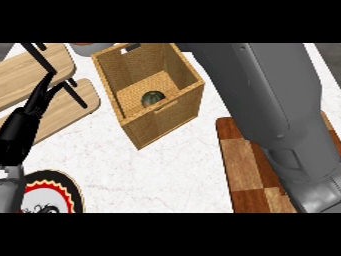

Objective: Pick the squash from the cutting board and place it in the basket

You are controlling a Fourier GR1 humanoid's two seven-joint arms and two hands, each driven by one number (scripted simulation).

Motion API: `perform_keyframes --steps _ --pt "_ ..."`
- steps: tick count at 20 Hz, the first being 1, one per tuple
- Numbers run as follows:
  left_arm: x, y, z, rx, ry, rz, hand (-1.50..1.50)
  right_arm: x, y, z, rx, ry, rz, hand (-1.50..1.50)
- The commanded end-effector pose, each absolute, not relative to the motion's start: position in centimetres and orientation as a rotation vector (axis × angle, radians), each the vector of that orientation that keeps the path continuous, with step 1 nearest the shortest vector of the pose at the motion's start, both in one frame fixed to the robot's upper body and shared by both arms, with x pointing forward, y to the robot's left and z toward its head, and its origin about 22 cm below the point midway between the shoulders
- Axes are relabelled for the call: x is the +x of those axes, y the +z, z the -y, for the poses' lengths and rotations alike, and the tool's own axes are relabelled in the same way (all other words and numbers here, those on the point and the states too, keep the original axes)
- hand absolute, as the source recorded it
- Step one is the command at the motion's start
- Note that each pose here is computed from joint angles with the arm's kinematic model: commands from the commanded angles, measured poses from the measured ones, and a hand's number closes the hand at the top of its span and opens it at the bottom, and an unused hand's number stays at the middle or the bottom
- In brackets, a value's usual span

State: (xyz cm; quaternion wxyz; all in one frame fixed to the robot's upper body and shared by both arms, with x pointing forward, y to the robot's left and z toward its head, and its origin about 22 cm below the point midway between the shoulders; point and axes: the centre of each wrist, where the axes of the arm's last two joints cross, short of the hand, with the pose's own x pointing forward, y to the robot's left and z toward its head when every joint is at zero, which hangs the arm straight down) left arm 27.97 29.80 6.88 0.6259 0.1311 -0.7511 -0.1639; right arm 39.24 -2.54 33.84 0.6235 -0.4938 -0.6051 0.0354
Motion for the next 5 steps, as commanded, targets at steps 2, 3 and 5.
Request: perform_keyframes --steps 2,3,5 --pt "27.6 6.6 -31.3 0.327 -0.337 1.69 0.0 38.1 35.9 4.8 -1.073 -0.385 1.33 -1.5" --pt "27.8 6.3 -30.0 0.318 -0.351 1.687 0.0 38.0 34.6 4.9 -1.066 -0.402 1.348 -1.5" --pt "26.7 5.5 -31.0 0.341 -0.333 1.669 0.0 37.1 34.3 6.2 -1.092 -0.429 1.341 -1.5"
